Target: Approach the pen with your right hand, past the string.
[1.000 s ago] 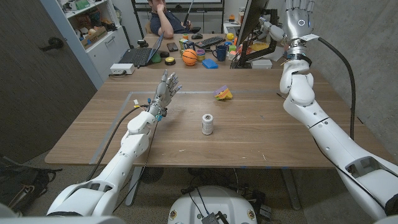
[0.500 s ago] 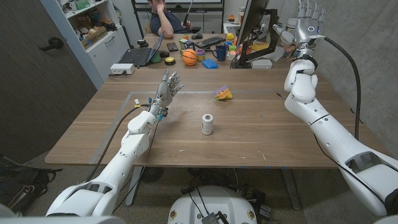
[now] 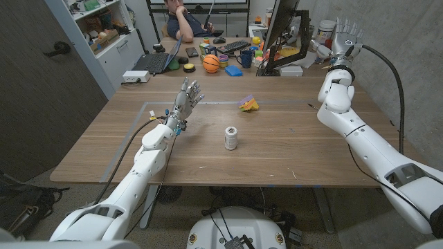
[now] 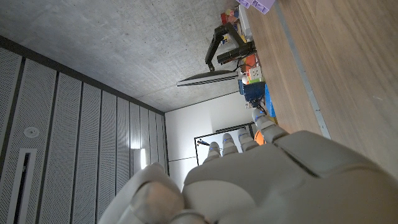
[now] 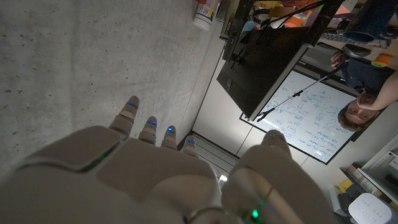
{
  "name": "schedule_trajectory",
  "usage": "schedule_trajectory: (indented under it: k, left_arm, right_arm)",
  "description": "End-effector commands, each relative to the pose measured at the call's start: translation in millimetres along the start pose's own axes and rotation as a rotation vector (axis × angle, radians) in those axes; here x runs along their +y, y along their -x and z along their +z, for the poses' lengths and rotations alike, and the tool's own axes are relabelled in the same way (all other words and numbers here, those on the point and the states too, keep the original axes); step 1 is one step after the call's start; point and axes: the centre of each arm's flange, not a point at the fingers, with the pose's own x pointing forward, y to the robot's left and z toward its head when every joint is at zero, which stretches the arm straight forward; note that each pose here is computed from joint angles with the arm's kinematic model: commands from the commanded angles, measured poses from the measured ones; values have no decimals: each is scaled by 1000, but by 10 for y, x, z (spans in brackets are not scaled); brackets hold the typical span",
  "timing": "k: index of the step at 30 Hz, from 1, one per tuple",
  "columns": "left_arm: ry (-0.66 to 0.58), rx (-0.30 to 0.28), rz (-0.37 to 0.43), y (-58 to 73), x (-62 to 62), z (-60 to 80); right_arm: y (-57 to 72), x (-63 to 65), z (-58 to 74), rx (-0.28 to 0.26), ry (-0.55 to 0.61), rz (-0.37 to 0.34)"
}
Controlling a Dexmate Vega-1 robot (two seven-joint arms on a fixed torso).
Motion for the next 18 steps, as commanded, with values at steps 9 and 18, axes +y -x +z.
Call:
schedule_trajectory:
  k: [9, 18]
  left_arm:
    - [-4, 8, -5, 32, 5, -31]
    - [-5, 17, -9, 27, 22, -63]
  right_arm:
    - [-71, 513, -121, 90, 60, 300]
    - [-72, 728, -102, 108, 70, 387]
